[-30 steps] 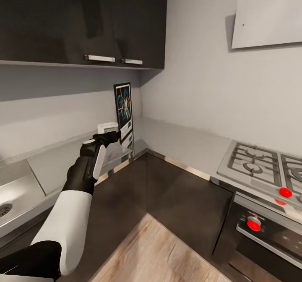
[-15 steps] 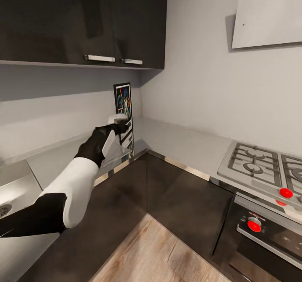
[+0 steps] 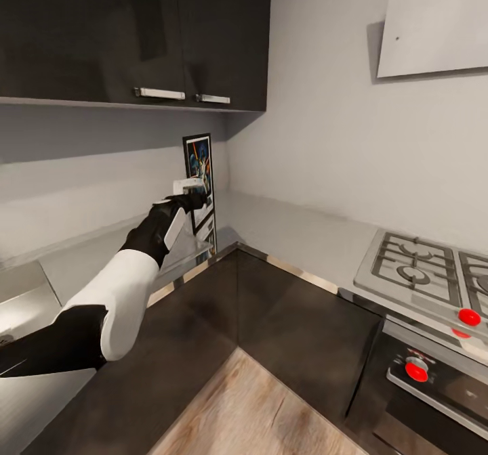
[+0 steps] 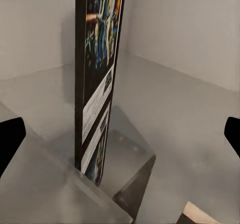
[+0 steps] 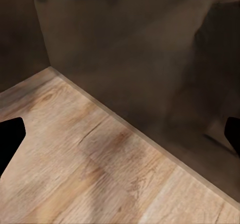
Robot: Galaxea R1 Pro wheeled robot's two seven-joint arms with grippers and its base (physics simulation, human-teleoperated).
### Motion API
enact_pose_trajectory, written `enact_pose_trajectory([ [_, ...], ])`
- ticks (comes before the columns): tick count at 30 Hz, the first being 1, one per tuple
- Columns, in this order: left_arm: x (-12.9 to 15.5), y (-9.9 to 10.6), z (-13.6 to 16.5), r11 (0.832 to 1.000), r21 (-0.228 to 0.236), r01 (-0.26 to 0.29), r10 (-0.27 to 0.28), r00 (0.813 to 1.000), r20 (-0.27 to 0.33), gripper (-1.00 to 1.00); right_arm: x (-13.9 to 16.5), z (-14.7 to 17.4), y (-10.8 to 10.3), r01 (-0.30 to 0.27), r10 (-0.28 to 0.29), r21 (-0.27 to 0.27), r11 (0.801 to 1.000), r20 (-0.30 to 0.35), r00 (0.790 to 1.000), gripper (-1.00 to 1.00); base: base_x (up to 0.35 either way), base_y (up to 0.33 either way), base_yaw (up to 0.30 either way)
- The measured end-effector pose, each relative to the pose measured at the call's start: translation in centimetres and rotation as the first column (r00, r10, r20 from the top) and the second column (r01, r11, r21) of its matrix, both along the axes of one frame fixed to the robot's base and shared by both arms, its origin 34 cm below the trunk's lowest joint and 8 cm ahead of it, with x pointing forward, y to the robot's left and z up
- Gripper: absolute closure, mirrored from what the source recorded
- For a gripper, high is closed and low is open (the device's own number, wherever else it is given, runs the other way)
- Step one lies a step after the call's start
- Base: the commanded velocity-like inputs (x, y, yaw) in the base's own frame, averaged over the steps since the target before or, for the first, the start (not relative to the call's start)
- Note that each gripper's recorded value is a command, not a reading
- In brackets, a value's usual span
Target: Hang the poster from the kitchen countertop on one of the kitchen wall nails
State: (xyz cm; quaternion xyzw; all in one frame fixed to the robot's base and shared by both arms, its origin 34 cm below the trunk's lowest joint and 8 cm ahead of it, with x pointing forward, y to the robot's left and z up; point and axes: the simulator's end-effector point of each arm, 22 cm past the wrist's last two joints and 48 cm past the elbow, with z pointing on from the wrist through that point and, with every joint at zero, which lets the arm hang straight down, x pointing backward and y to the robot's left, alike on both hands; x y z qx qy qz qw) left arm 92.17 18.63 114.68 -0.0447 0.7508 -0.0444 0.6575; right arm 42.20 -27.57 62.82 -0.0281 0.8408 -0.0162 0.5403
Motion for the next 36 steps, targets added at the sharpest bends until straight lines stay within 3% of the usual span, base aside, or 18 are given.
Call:
enact_pose_trajectory([
  [19,0.0,0.3,0.2,1.0,-0.002,-0.004,0.004,1.0,0.006,-1.0,0.0,0.0,0.0,0.0,0.0,0.0,1.0,-0.002,1.0,-1.0,0.314,0.09,0.0],
  [36,0.0,0.4,0.4,1.0,-0.002,-0.003,0.003,1.0,0.01,-1.0,-1.2,-1.4,-0.2,0.005,-0.005,-0.002,1.0,-0.041,0.999,-1.0,0.115,0.009,0.0],
])
